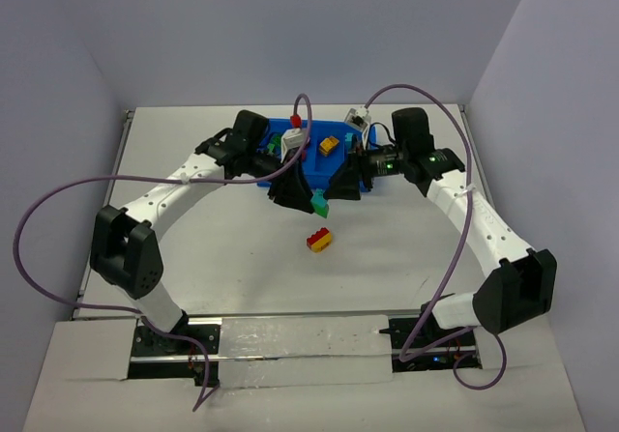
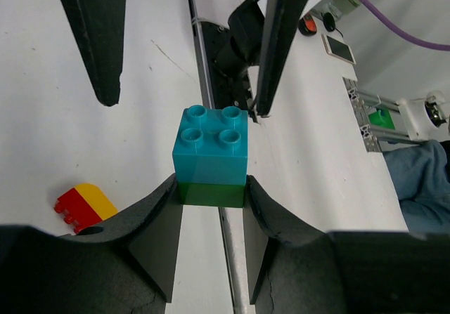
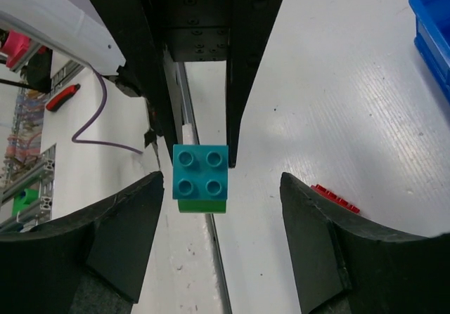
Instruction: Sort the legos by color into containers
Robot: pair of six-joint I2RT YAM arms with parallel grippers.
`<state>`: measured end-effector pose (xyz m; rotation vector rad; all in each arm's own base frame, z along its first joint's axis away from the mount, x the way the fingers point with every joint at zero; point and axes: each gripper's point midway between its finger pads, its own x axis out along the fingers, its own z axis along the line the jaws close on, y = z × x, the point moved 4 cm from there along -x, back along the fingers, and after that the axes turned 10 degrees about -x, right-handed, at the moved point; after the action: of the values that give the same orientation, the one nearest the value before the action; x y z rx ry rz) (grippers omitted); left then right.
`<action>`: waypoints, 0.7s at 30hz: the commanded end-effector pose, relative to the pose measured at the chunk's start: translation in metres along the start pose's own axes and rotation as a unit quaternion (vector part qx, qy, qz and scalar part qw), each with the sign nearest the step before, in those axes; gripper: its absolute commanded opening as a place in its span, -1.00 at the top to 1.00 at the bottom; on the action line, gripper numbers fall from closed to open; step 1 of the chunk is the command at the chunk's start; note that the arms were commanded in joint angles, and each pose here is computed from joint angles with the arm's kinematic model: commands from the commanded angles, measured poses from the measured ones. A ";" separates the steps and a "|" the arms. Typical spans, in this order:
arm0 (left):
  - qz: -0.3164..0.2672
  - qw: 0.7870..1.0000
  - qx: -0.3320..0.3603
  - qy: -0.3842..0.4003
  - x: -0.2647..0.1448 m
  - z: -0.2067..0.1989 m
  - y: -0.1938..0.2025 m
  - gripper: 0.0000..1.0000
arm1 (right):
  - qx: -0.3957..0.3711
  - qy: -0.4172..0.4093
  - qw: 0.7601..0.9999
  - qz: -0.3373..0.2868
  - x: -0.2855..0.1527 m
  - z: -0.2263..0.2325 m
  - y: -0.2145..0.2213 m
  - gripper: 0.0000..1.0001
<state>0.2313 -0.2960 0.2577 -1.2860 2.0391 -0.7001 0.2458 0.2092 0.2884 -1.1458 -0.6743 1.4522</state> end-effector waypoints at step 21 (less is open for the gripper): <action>-0.010 1.000 0.024 0.013 0.002 -0.009 -0.013 1.00 | 0.000 -0.054 0.998 0.015 0.020 0.013 0.005 0.55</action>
<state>0.2317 -0.2986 0.2576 -1.2943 2.0411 -0.6809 0.2357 0.2251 0.2794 -1.0993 -0.6886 1.5356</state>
